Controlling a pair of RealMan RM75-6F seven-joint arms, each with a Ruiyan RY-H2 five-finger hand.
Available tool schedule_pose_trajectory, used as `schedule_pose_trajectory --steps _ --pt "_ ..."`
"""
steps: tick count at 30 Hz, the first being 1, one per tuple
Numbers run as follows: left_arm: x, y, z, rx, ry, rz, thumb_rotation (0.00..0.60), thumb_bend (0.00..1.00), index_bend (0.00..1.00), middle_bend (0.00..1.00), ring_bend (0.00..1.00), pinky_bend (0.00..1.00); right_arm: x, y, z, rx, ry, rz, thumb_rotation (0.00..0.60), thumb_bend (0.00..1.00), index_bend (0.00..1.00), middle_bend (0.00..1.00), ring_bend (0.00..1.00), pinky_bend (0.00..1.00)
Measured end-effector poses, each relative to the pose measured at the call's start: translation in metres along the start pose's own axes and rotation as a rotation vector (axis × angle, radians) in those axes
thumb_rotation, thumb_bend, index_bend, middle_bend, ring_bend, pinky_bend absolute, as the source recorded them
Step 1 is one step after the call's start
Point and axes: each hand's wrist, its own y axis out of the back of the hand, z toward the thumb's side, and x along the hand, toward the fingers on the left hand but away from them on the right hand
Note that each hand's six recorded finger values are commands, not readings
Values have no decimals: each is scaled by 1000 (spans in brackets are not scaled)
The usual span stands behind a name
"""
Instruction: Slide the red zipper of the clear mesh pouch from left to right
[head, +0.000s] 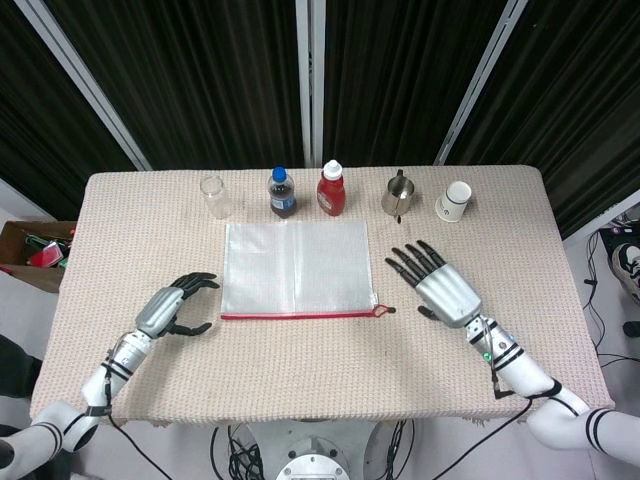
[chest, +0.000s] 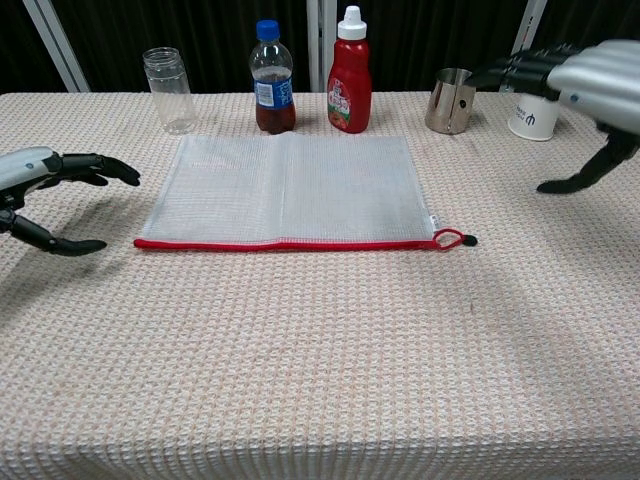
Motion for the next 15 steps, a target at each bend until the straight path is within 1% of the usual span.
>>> schedule_pose_trajectory --steps 2,3,5,6,7,9,10,12,15 --pt "-4 7 -2 133 23 13 600 175 230 135 98 130 -2 9 -11 -2 -28 -27 600 91 0 6 0 0" --pt "-7 13 -4 218 42 25 600 174 230 136 98 130 0 14 -15 -6 -38 -43 600 112 0 21 0 0" --pt "-14 25 -7 330 78 49 600 171 230 136 99 130 6 20 -20 -15 -56 -68 600 155 0 57 0 0" --pt "-21 35 -9 394 107 69 600 169 230 136 99 130 13 24 -25 -21 -76 -84 600 169 0 70 0 0" --pt "-27 43 -11 433 132 86 600 166 230 136 99 130 20 26 -29 -25 -95 -95 600 176 0 73 0 0" --pt "-45 65 -14 492 196 133 600 161 230 136 99 130 40 30 -39 -35 -155 -113 600 176 0 72 0 0" --pt "-55 75 -15 505 225 157 600 160 231 136 99 130 50 31 -43 -44 -185 -118 600 176 0 70 0 0" --pt "-83 97 -19 519 297 215 600 159 230 136 99 130 75 31 -52 -73 -257 -122 600 176 0 68 0 0" --pt "-124 119 -23 514 394 278 600 159 231 136 101 130 114 30 -64 -127 -354 -122 600 176 0 65 0 0"
